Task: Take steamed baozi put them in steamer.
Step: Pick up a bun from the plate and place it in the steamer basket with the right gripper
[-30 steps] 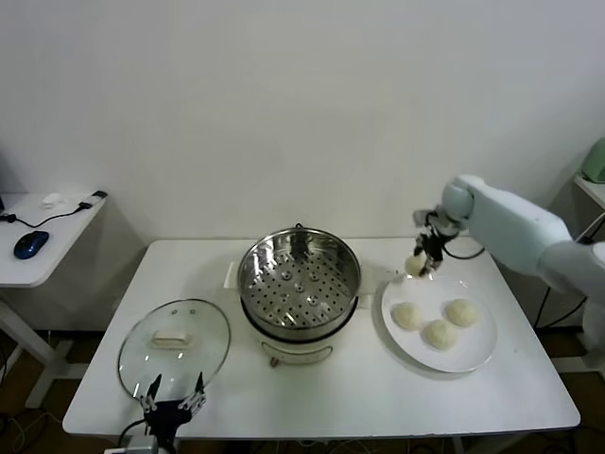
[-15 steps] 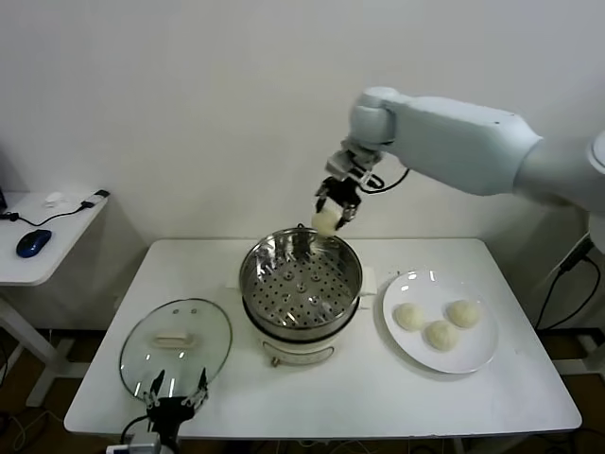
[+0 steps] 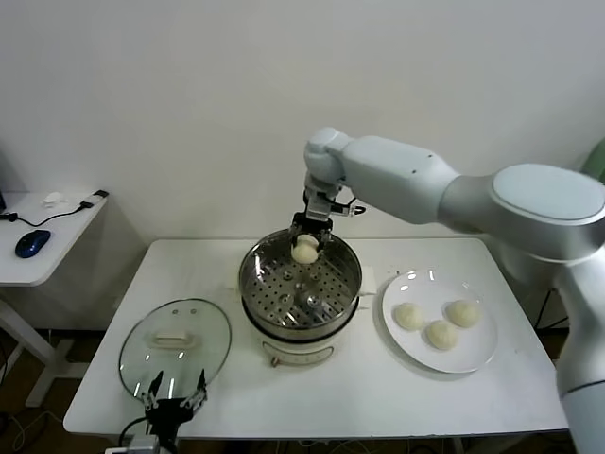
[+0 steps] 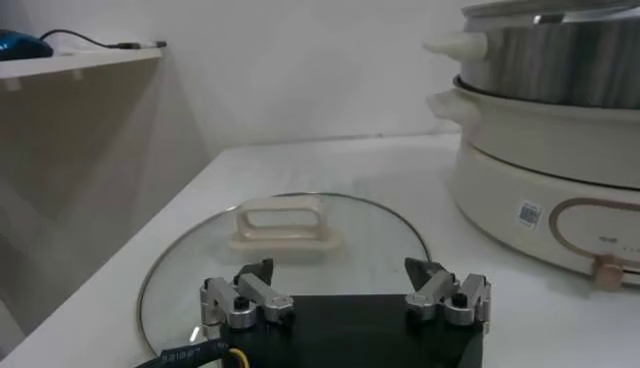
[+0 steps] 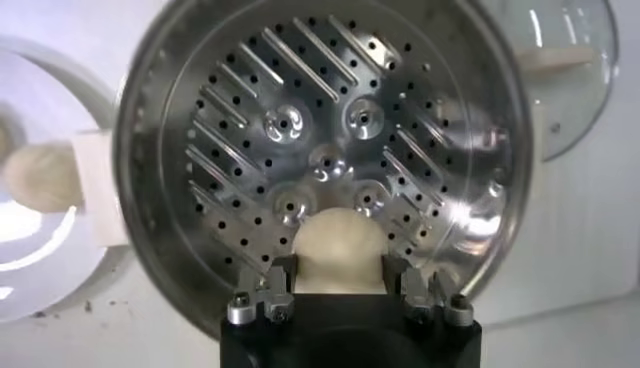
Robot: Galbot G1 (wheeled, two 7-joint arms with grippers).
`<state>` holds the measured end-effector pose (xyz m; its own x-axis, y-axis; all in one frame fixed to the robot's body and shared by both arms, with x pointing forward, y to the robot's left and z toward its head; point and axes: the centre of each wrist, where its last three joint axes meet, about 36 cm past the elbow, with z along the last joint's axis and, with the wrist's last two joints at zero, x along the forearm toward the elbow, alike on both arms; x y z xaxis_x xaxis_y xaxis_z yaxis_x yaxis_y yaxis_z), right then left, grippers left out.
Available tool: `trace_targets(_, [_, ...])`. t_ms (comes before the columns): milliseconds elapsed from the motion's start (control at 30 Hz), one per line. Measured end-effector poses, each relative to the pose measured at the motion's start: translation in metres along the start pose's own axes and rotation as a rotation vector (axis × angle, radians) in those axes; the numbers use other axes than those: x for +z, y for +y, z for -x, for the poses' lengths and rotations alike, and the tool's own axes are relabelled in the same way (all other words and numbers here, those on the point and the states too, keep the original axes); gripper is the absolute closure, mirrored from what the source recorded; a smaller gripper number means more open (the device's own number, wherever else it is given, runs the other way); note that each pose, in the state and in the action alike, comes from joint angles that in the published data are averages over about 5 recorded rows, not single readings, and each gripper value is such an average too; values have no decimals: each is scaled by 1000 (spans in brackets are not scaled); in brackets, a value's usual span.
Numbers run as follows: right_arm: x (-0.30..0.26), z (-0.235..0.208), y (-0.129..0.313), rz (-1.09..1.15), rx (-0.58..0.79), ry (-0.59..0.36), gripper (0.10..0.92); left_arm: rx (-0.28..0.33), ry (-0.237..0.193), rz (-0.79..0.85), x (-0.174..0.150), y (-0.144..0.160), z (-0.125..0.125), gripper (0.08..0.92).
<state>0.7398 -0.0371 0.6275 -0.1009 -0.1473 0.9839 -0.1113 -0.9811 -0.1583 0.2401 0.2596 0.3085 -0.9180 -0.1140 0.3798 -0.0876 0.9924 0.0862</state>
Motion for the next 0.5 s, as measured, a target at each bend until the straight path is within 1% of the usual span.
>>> trace_targets(100, [4,12,2,-2,3,-8,405,0,1,0,1,0,1,177])
trace_targets(300, [7,30,4,1,17,-20,243,0,-2,-2,0,-1,3,177])
trace_targets(367, [9,33,5,6,25,-18,213,-3,-1,-2,1,-1,4,177])
trace_targets(500, [11,32,8,17,40,-13,200,-10,-1,-3,1,-1,5,177])
